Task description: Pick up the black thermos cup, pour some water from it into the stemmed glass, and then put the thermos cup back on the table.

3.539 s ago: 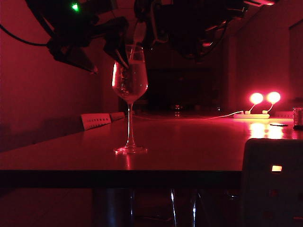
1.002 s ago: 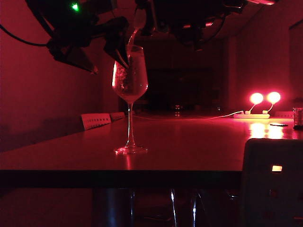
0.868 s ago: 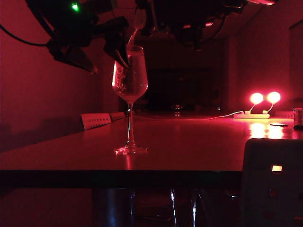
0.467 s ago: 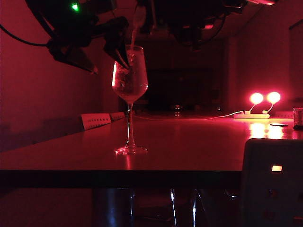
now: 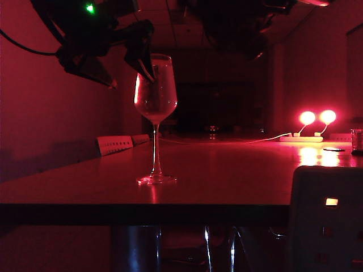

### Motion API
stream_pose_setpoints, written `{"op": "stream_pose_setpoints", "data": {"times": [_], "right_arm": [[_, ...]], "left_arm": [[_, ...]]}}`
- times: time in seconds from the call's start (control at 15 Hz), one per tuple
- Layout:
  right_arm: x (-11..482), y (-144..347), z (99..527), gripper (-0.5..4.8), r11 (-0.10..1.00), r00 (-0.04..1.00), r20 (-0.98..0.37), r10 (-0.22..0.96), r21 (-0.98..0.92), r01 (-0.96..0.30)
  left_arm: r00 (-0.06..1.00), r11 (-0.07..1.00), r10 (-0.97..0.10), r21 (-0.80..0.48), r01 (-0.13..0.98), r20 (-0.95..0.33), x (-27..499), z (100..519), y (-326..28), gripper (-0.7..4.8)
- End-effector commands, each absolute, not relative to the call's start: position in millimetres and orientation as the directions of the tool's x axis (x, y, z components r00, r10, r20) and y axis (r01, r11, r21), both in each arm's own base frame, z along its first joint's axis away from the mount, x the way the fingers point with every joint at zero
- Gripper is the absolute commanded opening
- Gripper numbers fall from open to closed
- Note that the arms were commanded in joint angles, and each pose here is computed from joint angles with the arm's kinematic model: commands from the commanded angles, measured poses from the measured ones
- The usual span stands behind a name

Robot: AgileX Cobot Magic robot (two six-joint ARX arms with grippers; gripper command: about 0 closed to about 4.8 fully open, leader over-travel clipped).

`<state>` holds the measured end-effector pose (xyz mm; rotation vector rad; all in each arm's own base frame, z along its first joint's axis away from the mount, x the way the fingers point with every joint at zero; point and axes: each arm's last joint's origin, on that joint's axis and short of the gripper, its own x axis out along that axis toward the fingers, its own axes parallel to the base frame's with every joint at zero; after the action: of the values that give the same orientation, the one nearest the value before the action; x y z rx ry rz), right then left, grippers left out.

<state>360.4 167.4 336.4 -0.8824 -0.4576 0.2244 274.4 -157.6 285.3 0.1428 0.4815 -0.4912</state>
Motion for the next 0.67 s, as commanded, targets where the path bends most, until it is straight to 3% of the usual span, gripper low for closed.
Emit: {"op": "stream_pose_setpoints", "data": {"times": [0.07, 0.2, 0.33, 0.67], "right_arm": [[344.9, 157.5, 371.4, 1.48, 0.868, 0.85, 0.472, 0.233, -0.495, 0.036], [337.6, 148.6, 380.7, 1.48, 0.977, 0.901, 0.428, 0.068, -0.212, 0.027], [336.8, 144.9, 377.1, 1.48, 0.994, 0.946, 0.324, 0.003, -0.106, 0.033], [343.1, 148.6, 346.1, 1.48, 0.993, 0.993, 0.059, 0.107, -0.064, -0.103]], "left_arm": [[0.78, 0.876, -0.419, 0.019, 0.482, -0.464, 274.4, 288.4, -157.7, 4.79], [0.778, 0.876, -0.419, 0.019, 0.483, -0.468, 274.2, 288.1, -157.5, 4.79], [0.776, 0.876, -0.417, 0.019, 0.483, -0.474, 273.9, 287.6, -157.4, 4.79], [0.776, 0.876, -0.417, 0.02, 0.483, -0.473, 273.9, 287.6, -157.4, 4.79]]}}
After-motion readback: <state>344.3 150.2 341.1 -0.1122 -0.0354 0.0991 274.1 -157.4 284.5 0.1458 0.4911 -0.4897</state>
